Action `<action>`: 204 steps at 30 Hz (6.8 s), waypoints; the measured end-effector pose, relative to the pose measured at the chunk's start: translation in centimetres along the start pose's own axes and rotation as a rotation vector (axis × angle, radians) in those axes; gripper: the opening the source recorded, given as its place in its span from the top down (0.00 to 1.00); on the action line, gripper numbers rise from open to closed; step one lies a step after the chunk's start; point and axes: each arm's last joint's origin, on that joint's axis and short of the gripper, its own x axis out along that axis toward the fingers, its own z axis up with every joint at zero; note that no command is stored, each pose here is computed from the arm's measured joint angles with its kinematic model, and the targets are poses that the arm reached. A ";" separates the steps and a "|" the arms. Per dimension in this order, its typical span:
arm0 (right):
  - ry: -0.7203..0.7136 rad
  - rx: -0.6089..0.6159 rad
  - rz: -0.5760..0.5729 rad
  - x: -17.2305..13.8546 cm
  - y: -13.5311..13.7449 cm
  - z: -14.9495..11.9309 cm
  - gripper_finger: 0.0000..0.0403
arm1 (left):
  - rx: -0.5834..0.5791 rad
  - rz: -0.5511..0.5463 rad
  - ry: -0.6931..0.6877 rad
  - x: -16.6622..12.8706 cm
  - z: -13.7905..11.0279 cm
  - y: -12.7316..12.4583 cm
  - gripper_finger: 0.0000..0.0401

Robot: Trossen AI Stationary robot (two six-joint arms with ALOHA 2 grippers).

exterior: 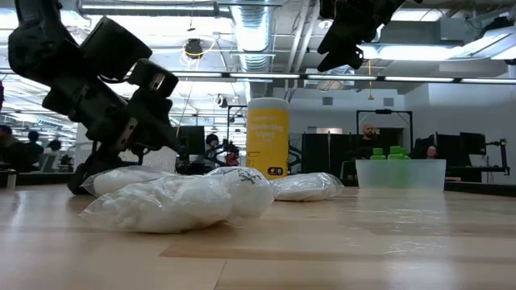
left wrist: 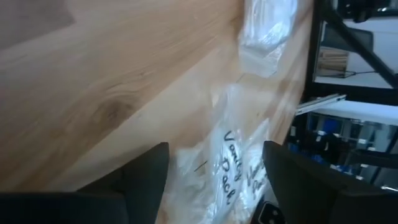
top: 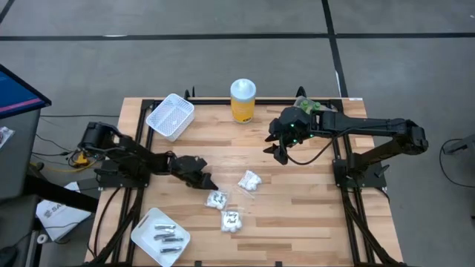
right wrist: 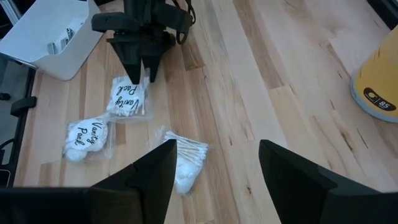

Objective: Pick & Place Travel size toiletries
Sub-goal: Put the white cotton pack into the white basket

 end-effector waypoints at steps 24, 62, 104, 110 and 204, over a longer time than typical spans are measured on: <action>0.000 -0.031 0.000 0.0 0.0 0.0 0.45 | 0.032 0.015 0.091 0.5 -2.0 0.2 0.98; -0.007 0.005 0.001 0.0 0.0 0.1 0.45 | 0.205 -0.431 -0.650 -10.3 3.6 -7.1 1.00; -0.015 0.022 0.001 0.0 0.0 0.1 0.45 | 0.315 0.491 -1.219 -19.2 9.9 -4.4 1.00; -0.015 0.023 -0.002 0.0 0.0 0.1 0.45 | 0.276 0.623 -1.194 -19.2 9.7 -3.3 1.00; -1.074 0.218 0.372 -4.0 -4.0 -17.7 0.45 | 0.963 0.284 -0.380 4.2 8.6 -10.9 0.36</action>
